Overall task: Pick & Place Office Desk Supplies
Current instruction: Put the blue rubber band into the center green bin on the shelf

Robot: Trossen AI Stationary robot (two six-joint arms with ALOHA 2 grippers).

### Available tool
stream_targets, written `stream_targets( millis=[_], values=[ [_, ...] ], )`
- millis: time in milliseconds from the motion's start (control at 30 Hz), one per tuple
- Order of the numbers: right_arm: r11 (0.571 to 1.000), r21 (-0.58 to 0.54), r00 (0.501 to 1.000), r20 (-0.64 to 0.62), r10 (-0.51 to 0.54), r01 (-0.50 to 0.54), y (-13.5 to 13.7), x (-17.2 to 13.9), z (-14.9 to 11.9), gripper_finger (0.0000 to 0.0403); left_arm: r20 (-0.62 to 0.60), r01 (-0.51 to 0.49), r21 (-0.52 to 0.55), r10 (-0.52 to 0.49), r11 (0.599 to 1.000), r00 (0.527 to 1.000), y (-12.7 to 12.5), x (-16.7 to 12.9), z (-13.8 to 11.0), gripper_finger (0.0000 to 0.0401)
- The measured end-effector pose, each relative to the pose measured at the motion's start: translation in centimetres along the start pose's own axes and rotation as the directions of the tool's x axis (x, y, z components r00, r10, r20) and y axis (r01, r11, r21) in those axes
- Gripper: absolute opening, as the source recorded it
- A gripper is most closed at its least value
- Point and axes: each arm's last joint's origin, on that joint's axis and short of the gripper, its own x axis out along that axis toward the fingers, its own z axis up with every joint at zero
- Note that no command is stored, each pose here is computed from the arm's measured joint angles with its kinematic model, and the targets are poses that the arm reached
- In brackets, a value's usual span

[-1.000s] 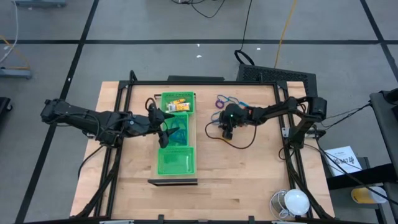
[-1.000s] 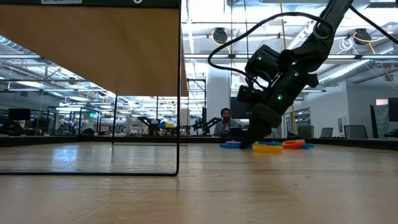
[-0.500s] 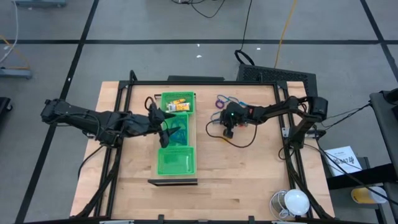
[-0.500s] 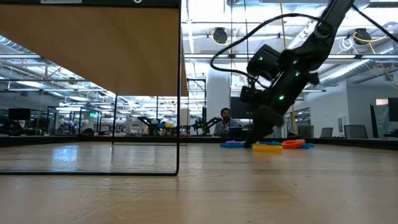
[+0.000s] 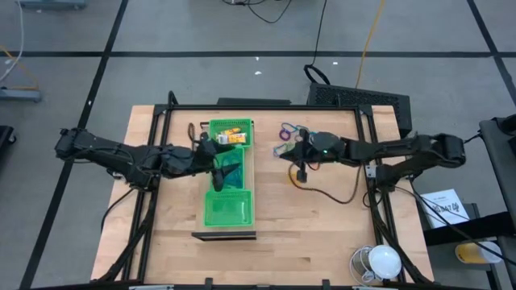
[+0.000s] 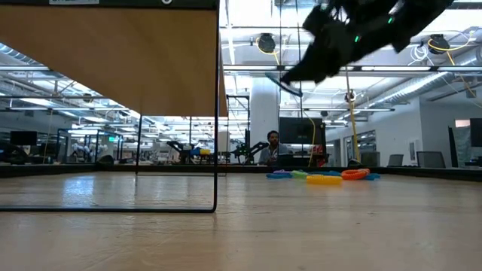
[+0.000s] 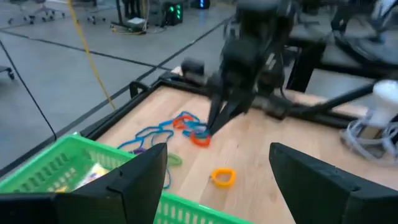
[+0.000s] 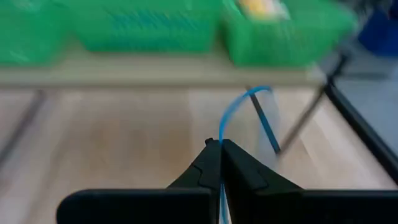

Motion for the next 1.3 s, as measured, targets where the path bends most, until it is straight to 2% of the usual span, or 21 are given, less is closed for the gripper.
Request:
stream_targets(
  millis=[200,400,600,767,1100,1300],
  values=[
    [0.995,-0.050,0.979,0.181,0.094,-0.087,2.7,-1.7,2.4,0.0000,0.098,0.071,0.070,-0.078,0.995,0.992,-1.9,3.4,-0.6,0.0294],
    [0.984,-0.102,0.944,0.284,0.170,-0.147,4.7,-2.6,3.6,0.0000,0.236,0.097,0.133,-0.127,0.986,0.964,-3.2,5.7,-0.8,0.0294],
    [0.979,-0.114,0.905,0.376,0.198,-0.167,5.6,-3.1,4.5,0.0000,0.259,0.131,0.142,-0.164,0.981,0.952,-3.8,6.7,-1.4,0.0294],
    [0.979,-0.119,0.892,0.404,0.202,-0.168,5.7,-3.2,4.8,0.0000,0.305,0.215,0.102,-0.236,0.971,0.923,-4.2,7.8,-1.8,0.0294],
    [0.979,-0.117,0.890,0.409,0.201,-0.167,5.7,-3.2,4.8,0.0000,0.329,0.218,0.001,-0.207,0.976,0.921,-2.7,9.4,-2.0,0.0294],
    [0.979,-0.122,0.890,0.409,0.200,-0.164,5.7,-3.2,4.8,0.0000,0.344,0.275,0.002,-0.259,0.962,0.902,-2.4,9.5,-1.5,0.0294]
  ],
)
